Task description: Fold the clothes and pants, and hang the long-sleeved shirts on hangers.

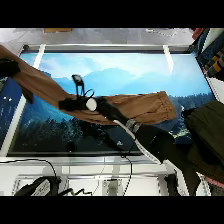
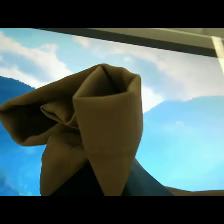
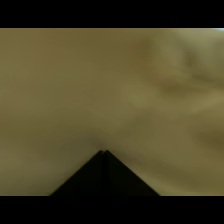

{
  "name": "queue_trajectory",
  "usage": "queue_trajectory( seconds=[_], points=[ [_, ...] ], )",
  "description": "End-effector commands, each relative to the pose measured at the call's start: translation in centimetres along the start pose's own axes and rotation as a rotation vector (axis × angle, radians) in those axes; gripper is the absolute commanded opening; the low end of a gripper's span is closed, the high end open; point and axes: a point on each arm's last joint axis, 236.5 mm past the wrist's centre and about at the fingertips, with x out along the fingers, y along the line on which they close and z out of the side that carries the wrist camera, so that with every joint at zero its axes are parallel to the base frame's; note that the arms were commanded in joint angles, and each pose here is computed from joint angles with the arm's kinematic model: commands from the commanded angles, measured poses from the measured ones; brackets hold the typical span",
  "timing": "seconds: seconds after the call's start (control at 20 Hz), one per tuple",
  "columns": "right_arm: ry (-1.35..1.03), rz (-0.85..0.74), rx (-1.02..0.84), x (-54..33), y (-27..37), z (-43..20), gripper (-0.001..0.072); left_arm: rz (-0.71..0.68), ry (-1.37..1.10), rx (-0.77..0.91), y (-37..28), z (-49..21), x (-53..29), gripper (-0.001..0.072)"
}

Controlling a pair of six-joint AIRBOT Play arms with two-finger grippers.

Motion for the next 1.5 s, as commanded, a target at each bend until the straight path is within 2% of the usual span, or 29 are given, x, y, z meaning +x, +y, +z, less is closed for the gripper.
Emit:
queue_trajectory(
  seconds=[0.0,0.2,0.4,0.5,0.65,0.8,0.95,1.0,1.05,1.1,1.25,1.45],
  points=[
    [0.091,0.020,-0.018,0.8,2.3,-3.6,0.0027,0.008,0.005,0.005,0.0,0.0,-0.5,0.0015],
    [0.143,-0.111,-0.091,-2.0,-3.1,-1.5,0.0028,-0.029,0.061,-0.150,-0.5,-2.1,0.9,0.0015],
    [0.117,-0.267,-0.056,-10.5,-10.9,5.6,0.0028,-0.271,0.224,-0.323,-6.7,-6.5,4.4,0.0014],
    [0.090,-0.325,0.005,-16.1,-14.5,8.8,0.0028,-0.396,0.366,-0.261,-12.0,-10.5,6.1,0.0014],
    [0.064,-0.407,0.100,-24.0,-19.5,11.6,0.0028,-0.610,0.513,-0.165,-23.1,-16.1,7.5,0.0014],
    [0.132,-0.464,0.161,-29.8,-23.2,10.7,0.0028,-0.756,0.634,-0.071,-32.9,-22.4,6.5,0.0014],
    [0.230,-0.483,0.167,-32.8,-25.2,8.7,0.0028,-0.832,0.739,0.002,-37.9,-27.4,4.6,0.0028],
    [0.239,-0.487,0.178,-33.3,-25.6,8.5,0.0028,-0.840,0.754,0.015,-38.5,-28.2,4.4,0.0142],
    [0.239,-0.489,0.184,-33.5,-25.8,8.5,0.0028,-0.836,0.758,0.026,-38.5,-28.5,4.4,0.0409],
    [0.237,-0.490,0.185,-33.6,-25.9,8.5,0.0028,-0.818,0.753,0.041,-37.8,-28.5,4.9,0.0708],
    [0.242,-0.485,0.166,-33.4,-25.8,8.5,0.0028,-0.718,0.715,0.016,-33.0,-26.8,7.8,0.0696],
    [0.239,-0.485,0.165,-33.4,-25.8,8.5,0.0028,-0.550,0.661,-0.133,-21.5,-22.2,10.6,0.0694]
  ],
)
